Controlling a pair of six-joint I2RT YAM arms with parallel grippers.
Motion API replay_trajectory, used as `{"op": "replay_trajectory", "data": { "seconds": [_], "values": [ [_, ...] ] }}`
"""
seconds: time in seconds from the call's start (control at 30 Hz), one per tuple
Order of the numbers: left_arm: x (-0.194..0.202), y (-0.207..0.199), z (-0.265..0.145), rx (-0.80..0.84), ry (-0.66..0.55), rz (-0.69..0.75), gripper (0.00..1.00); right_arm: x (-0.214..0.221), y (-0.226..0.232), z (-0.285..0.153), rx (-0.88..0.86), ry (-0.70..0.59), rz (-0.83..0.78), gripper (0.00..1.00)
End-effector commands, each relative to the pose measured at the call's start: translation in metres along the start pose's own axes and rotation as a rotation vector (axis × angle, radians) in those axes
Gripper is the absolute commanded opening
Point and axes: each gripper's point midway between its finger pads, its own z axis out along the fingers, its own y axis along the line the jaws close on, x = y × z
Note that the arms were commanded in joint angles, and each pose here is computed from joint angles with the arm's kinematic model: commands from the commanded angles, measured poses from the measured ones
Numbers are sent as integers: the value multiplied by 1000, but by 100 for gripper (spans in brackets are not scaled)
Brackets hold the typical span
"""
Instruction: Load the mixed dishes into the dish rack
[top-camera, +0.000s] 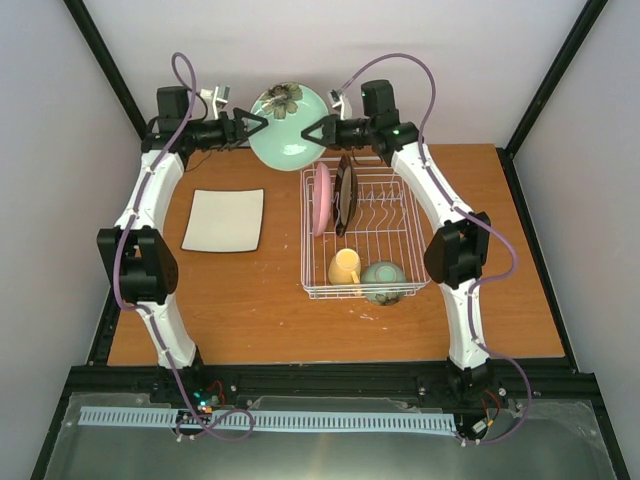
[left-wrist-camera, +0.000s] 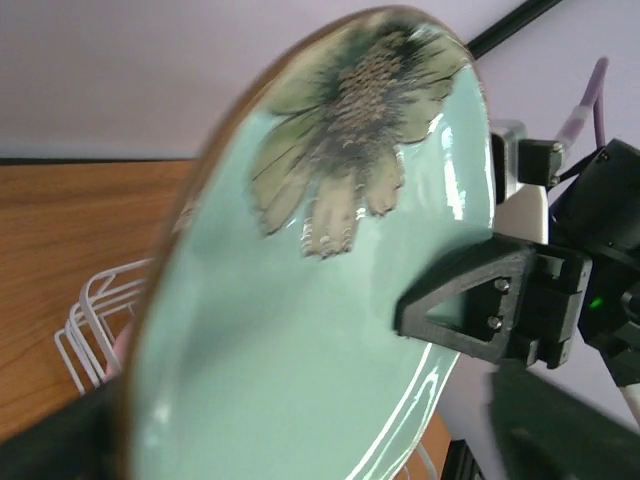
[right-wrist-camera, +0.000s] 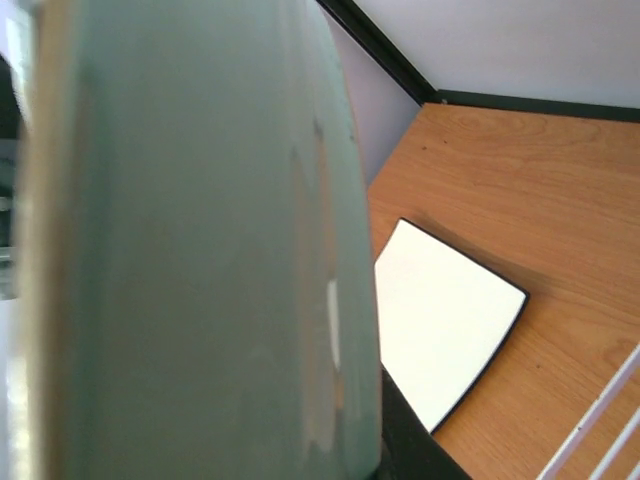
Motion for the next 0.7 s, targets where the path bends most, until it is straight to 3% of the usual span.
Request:
{"op": "replay_trajectory", "data": {
  "seconds": [0.0,0.1,0.4,0.53,0.67],
  "values": [
    [-14,-22,1,-26,-7,132,100,-5,42,-12,-26,-29,-106,3],
    [-31,-7,-23,-136,-81,145,100,-13,37,-24,26,-67,-112,3],
    [-111,3,-162,-708,-549,358,100,-64,32,-97,264,-297,-113,3],
    [-113,5,-185,-810,-624,376,100,-88,22,-161,483,-470,-92,3],
    [-105,25,-181,-833,-589,341,100,-85,7,-219,777,-544,-87,3]
  ]
}}
